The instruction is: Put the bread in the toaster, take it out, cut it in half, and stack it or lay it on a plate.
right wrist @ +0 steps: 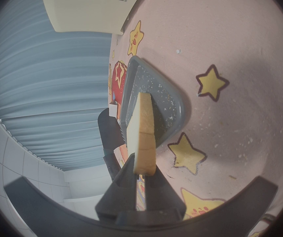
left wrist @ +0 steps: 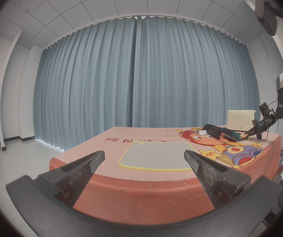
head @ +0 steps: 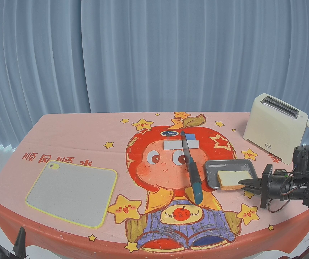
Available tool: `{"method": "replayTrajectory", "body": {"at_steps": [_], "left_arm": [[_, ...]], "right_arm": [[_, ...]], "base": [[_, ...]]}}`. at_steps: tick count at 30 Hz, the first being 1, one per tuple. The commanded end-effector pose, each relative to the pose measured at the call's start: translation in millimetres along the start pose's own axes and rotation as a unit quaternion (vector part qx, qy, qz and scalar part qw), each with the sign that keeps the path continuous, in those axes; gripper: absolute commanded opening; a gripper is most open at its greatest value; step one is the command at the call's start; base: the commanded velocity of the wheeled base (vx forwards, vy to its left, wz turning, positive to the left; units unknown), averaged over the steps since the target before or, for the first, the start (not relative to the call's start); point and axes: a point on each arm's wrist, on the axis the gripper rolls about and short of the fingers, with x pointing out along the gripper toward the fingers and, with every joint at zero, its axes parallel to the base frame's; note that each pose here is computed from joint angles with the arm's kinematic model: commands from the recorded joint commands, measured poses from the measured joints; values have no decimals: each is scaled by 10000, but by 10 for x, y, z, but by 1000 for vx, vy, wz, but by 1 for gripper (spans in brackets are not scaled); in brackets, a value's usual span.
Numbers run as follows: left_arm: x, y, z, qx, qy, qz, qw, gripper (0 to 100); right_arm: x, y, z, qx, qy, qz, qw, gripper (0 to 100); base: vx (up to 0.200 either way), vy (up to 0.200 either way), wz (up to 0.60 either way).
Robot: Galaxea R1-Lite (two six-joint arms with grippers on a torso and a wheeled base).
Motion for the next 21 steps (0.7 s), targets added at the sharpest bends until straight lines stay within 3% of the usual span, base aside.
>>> {"method": "replayTrajectory", "body": {"at_steps": [1,21], "left_arm": [[9,1,-50,0,60,3,10000,100],[9,1,-50,0,60,3,10000,100]], "right_arm": [[-1,3,-1,-15,3,10,10000,0],[-179,162,-86,-253,-54,459,9986,0]], "base": [[0,0,0],[0,0,0]]}}
